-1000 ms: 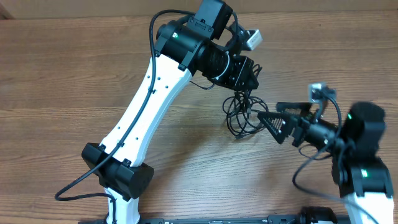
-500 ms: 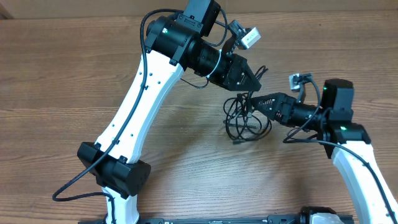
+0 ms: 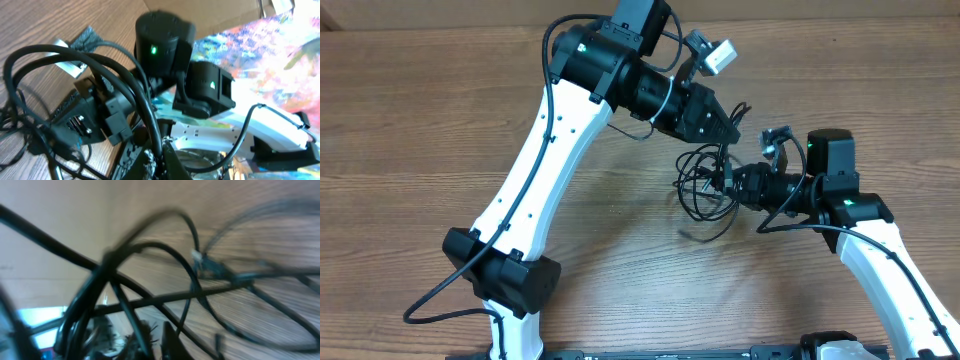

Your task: Untangle cables

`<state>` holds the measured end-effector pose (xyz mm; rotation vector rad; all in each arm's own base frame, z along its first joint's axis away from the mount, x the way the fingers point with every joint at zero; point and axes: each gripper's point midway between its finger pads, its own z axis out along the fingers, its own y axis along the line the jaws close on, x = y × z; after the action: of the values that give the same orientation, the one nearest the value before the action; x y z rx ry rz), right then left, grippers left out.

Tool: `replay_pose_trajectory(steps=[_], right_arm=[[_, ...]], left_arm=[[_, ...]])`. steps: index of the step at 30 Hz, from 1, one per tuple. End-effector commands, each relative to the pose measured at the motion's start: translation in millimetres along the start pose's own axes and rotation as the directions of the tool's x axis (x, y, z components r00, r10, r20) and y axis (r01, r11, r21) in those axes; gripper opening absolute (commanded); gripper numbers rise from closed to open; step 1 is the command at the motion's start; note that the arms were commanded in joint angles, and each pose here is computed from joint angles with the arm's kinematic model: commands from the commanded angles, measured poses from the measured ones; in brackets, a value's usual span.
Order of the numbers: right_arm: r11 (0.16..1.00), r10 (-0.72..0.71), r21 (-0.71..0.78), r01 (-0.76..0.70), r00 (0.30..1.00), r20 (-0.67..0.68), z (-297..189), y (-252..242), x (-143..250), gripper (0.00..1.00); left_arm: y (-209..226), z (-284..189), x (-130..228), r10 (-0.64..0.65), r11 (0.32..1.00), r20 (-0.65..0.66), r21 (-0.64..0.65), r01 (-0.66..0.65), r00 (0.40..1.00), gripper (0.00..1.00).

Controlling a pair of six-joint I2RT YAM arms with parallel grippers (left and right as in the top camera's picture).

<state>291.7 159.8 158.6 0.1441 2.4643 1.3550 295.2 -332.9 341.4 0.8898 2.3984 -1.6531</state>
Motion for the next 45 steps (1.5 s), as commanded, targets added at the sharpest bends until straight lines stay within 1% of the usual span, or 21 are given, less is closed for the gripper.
replay_pose_trajectory(steps=[1,3,6,9,12,14,16,17,19,20,21,23,25,27,29,32,37,39,43,44,45], right_arm=[[0.962,0.102,0.24,-0.129,0.988,0.119,-3.1,-41.1,-12.7,0.04],[0.929,0.146,0.317,-0.191,0.976,0.16,-6.9,-58.3,-11.3,0.04],[0.924,0.152,0.328,-0.198,0.975,0.16,-6.4,-63.2,-8.9,0.04],[0.889,0.197,0.373,-0.266,0.957,0.214,-10.6,-75.2,-11.2,0.04],[0.86,0.234,0.395,-0.323,0.938,0.256,-13.6,-82.9,-13.0,0.04],[0.889,0.226,0.353,-0.293,0.949,0.219,-9.0,-72.7,-11.9,0.04],[0.962,0.122,0.233,-0.146,0.986,0.113,0.8,-44.5,-9.3,0.05],[0.991,0.019,0.133,-0.026,0.998,0.054,4.4,-23.0,-6.8,0.07],[0.995,-0.096,0.005,0.096,0.995,0.013,3.2,5.5,-3.7,0.3],[0.993,-0.113,-0.018,0.113,0.993,0.017,0.1,14.8,-5.3,0.41],[0.991,-0.13,-0.039,0.131,0.991,0.022,-3.0,23.4,-6.5,0.57],[0.979,-0.174,-0.1,0.176,0.984,0.032,-11.8,45.9,-6.9,0.81],[0.966,-0.209,-0.147,0.212,0.977,0.039,-19.7,63.7,-5.8,0.91],[0.952,-0.239,-0.186,0.243,0.97,0.044,-26.3,78.0,-2.5,0.96],[0.945,-0.252,-0.204,0.255,0.967,0.045,-29.8,83.8,0.6,0.96],[0.957,-0.23,-0.174,0.234,0.972,0.042,-28.5,77.3,0.7,0.97],[0.99,-0.122,0.08,0.117,0.991,0.061,-18.1,24.1,-8.2,0.97],[0.985,-0.105,0.145,0.097,0.993,0.047,-12.9,8.1,-6.7,0.96],[0.979,-0.097,0.177,0.097,0.995,-0.011,5.0,-7.0,-1.4,0.95],[0.976,-0.09,0.196,0.091,0.996,-0.018,8.7,-12.8,-1.4,0.92],[0.969,-0.075,0.233,0.08,0.997,-0.029,14.9,-24.1,-1.2,0.75]], left_arm=[[-21.7,-22.3,-10.0,-0.064,0.994,0.05,0.092,0.059,0.997,0.04],[-30.3,-35.8,-15.7,-0.085,0.982,0.066,0.175,0.073,0.994,0.04],[-36.8,-53.8,-21.6,-0.077,0.967,0.092,0.251,0.051,0.993,0.04],[-28.6,-67.2,-25.4,-0.133,0.964,0.112,0.247,0.103,0.985,0.04],[-14.0,-71.7,-26.6,-0.214,0.963,0.124,0.194,0.188,0.969,0.04],[1.6,-70.1,-25.1,-0.281,0.957,0.137,0.119,0.266,0.95,0.04],[20.8,-67.6,-21.6,-0.335,0.942,0.16,0.016,0.336,0.929,0.04],[29.1,-66.5,-19.4,-0.352,0.932,0.171,-0.03,0.362,0.92,0.04],[42.6,-64.4,-14.6,-0.39,0.904,0.189,-0.109,0.414,0.901,0.04],[47.6,-63.6,-12.7,-0.399,0.892,0.197,-0.14,0.429,0.895,0.04],[50.9,-63.0,-11.2,-0.401,0.886,0.201,-0.163,0.434,0.894,0.04],[51.7,-59.8,-9.0,-0.402,0.882,0.196,-0.179,0.436,0.894,0.04],[50.1,-57.6,-8.7,-0.4,0.884,0.191,-0.178,0.432,0.897,0.04],[48.9,-56.3,-8.6,-0.419,0.876,0.191,-0.171,0.451,0.888,0.04],[45.8,-55.1,-8.6,-0.465,0.857,0.191,-0.147,0.494,0.864,0.04],[28.5,-51.7,-11.2,-0.513,0.85,0.152,-0.05,0.525,0.845,0.04],[-10.7,-52.0,-20.1,-0.459,0.882,0.062,0.147,0.447,0.886,0.04],[-15.3,-52.7,-21.8,-0.454,0.881,0.053,0.171,0.44,0.889,0.04],[-16.3,-51.3,-21.3,-0.474,0.87,0.045,0.172,0.461,0.879,0.04],[-16.6,-50.9,-21.3,-0.474,0.871,0.044,0.172,0.46,0.88,0.04],[-16.5,-50.9,-21.5,-0.472,0.872,0.045,0.172,0.459,0.88,0.04]])
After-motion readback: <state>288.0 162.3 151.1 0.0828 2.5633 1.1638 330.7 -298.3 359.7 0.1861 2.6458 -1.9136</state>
